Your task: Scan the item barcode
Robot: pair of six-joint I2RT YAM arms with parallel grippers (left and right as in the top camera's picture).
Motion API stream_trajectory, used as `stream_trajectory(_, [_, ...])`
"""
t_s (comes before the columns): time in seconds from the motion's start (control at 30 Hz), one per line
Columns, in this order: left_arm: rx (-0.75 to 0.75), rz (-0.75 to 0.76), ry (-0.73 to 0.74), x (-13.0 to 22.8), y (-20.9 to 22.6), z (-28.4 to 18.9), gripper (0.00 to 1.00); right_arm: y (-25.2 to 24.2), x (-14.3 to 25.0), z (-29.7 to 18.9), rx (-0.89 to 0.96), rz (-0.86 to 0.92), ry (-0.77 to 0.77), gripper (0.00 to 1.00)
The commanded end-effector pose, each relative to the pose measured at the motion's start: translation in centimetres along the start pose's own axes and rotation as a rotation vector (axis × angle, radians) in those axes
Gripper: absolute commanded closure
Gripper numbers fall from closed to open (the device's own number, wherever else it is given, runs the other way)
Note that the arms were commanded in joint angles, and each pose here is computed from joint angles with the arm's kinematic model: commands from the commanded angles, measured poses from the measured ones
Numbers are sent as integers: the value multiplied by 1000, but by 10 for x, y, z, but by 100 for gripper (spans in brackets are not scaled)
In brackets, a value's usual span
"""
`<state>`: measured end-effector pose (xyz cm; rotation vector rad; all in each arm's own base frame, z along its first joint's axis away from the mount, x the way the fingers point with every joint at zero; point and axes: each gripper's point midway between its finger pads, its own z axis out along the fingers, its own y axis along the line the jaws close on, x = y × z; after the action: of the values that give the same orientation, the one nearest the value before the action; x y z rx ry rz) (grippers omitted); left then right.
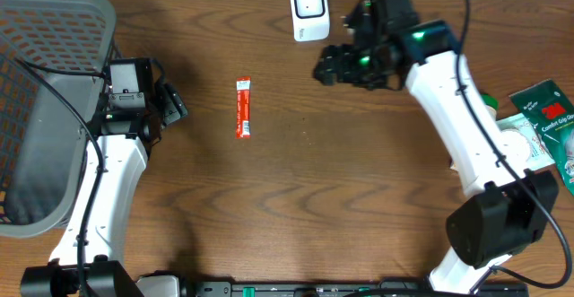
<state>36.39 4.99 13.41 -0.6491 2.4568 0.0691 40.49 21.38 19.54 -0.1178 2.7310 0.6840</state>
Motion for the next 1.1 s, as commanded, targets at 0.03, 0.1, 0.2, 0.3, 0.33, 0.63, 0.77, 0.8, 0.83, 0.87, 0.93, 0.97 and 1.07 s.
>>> stream_trajectory(0.03, [-6, -21, -53, -15, 3, -3, 15, 31, 6, 21, -6, -17, 2, 15])
stream_trajectory(0.1, [5, -25, -80, -22, 0, -4, 15, 41, 10, 33, -4, -45, 6, 18])
stream_trajectory(0.2, [20, -28, -76, -22, -2, -4, 15, 52, 14, 50, 4, -75, 6, 18])
stream_trajectory(0.3, [133, -25, -20, -11, -24, -4, 17, 57, 16, 58, 7, -92, 9, 18])
stream_trajectory(0.33, [171, -20, -2, -8, -31, -5, 21, 55, 16, 59, 16, -92, 5, 19])
stream_trajectory(0.63, [275, 17, 126, 25, -67, 7, 76, 20, 3, 50, 63, -15, 0, 26])
stream_trajectory(0.77, [292, 95, 168, 43, -88, 27, 93, -8, 4, 43, 104, 15, 30, 26])
stream_trajectory(0.8, [300, 126, 172, 47, -95, 32, 93, -14, 5, 41, 114, 22, 39, 26])
stream_trajectory(0.83, [310, 149, 172, 51, -103, 37, 93, -22, 6, 38, 124, 27, 50, 25])
stream_trajectory(0.87, [319, 163, 169, 54, -110, 42, 93, -27, 7, 37, 133, 32, 60, 25])
stream_trajectory(0.93, [346, 184, 146, 55, -126, 51, 93, -37, 9, 33, 147, 38, 76, 23])
stream_trajectory(0.97, [347, 191, 124, 54, -132, 58, 93, -41, 9, 32, 152, 40, 81, 24])
stream_trajectory(1.07, [296, 203, 38, 44, -138, 80, 93, -51, 9, 28, 163, 64, 87, 24])
